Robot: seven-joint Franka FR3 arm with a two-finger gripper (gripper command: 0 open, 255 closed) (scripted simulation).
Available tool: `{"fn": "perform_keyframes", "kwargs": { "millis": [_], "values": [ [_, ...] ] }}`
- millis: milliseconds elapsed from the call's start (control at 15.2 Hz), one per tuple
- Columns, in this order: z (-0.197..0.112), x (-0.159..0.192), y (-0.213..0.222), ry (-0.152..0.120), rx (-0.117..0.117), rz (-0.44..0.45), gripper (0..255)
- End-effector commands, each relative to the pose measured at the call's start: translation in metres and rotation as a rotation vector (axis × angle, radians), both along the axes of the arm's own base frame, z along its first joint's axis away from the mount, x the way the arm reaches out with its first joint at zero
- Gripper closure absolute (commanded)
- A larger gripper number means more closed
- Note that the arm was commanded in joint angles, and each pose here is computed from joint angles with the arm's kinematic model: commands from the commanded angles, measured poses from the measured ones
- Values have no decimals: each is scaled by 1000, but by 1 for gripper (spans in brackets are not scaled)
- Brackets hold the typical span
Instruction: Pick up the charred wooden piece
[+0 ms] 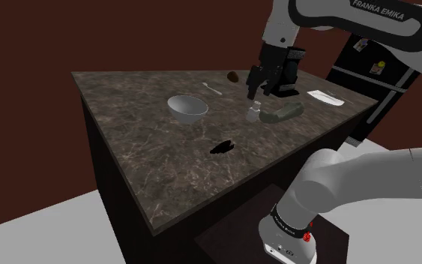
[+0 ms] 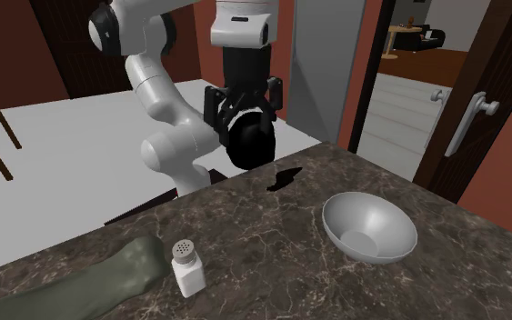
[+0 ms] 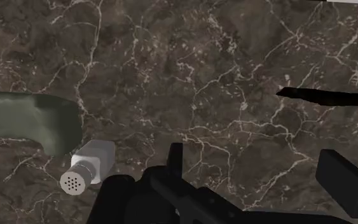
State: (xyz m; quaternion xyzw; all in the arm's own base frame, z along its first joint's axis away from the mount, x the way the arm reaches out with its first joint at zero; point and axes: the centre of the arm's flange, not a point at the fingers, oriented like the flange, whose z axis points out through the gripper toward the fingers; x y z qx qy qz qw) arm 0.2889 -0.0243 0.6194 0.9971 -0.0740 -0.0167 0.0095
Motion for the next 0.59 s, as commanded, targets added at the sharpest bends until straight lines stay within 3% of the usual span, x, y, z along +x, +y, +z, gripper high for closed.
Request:
{"fn": "perform_keyframes", "kwargs": {
  "millis": [0, 528],
  "values": [
    [0, 0, 0, 0, 0, 0, 0],
    [-70, 35, 72, 44, 28, 823, 0]
  ]
}}
